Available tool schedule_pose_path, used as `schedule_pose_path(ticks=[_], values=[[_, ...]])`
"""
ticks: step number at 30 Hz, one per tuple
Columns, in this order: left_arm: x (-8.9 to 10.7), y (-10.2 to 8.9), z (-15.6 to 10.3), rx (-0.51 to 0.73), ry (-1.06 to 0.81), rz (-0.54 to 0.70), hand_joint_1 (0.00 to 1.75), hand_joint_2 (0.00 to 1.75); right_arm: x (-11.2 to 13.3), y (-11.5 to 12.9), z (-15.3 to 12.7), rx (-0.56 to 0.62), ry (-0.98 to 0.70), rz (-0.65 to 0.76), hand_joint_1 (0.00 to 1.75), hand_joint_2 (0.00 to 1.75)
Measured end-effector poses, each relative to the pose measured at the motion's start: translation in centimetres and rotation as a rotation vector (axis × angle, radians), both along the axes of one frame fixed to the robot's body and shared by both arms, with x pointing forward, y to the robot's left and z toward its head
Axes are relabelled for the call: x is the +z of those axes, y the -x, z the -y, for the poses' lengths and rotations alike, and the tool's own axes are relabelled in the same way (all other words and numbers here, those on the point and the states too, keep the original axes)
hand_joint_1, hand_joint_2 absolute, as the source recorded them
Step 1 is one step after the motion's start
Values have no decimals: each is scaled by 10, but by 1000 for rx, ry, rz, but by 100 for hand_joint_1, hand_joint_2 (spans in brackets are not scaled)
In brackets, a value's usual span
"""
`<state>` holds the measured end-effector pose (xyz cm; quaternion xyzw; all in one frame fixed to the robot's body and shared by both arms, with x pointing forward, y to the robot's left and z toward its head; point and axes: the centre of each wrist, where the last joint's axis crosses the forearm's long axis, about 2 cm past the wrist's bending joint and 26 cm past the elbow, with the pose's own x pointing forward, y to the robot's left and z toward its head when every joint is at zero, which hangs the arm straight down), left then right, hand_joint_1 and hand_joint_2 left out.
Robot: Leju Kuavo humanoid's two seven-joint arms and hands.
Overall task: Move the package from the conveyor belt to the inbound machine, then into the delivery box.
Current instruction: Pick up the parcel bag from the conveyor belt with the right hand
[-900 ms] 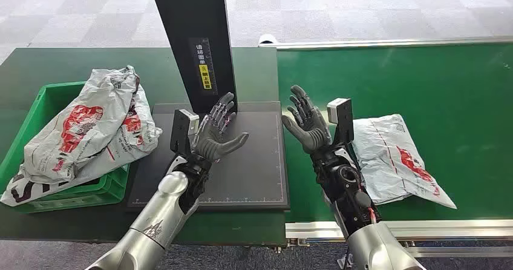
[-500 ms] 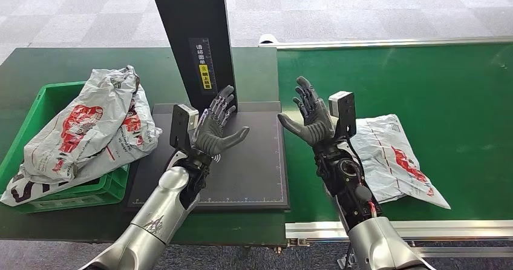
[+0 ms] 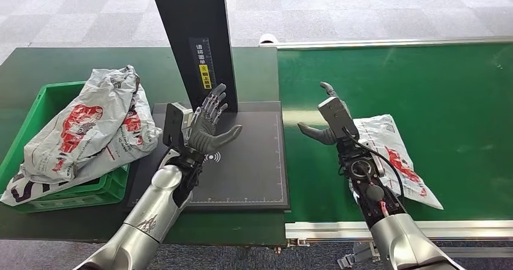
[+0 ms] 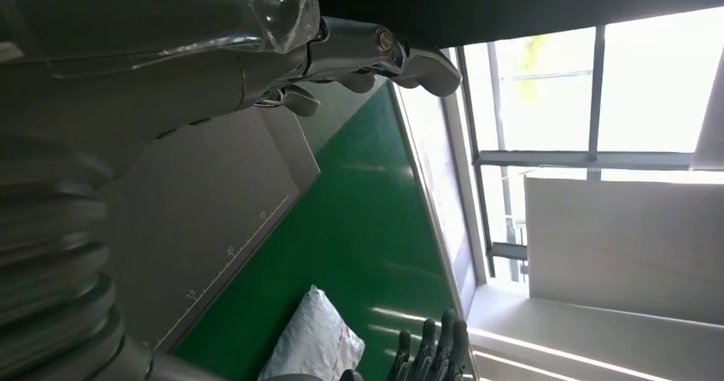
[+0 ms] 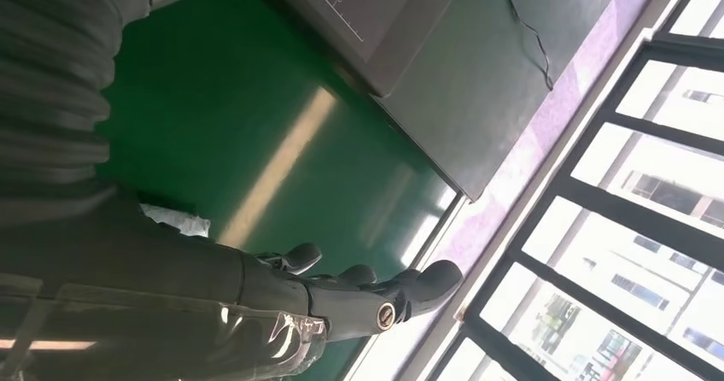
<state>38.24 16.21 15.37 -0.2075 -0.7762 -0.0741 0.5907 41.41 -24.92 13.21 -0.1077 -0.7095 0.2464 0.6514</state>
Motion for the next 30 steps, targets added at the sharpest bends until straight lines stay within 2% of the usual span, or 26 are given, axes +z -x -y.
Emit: schedule_pose_path(ticks=[4, 7, 10, 13, 16, 18, 21, 25, 30], values=[[0, 0, -1, 2, -2, 3, 0, 175, -1, 0, 5, -18, 26, 2, 0, 175], [-3, 2, -2, 11, 0, 4, 0, 175, -1, -1, 18, -112, 159, 37, 0, 175], [-11, 8, -7, 31, 3, 5, 0, 175, -1, -1, 54, -227, 347, 78, 0, 175], [-19, 14, -15, 58, 8, 6, 0, 175, -1, 2, 105, -304, 483, 39, 0, 175], [-24, 18, -21, 69, 9, 9, 0, 175, -4, 8, 156, -346, 580, -116, 0, 175], [-27, 20, -25, 70, 8, 14, 0, 175, -6, 17, 189, -307, 663, -308, 0, 175], [-32, 22, -30, 73, 6, 15, 0, 175, -10, 29, 223, -243, 792, -562, 0, 175], [-37, 27, -32, 80, 6, 6, 0, 175, -7, 33, 242, -299, 932, -739, 0, 175], [-40, 31, -32, 86, 3, 2, 0, 175, -7, 35, 247, -323, 990, -810, 0, 175]])
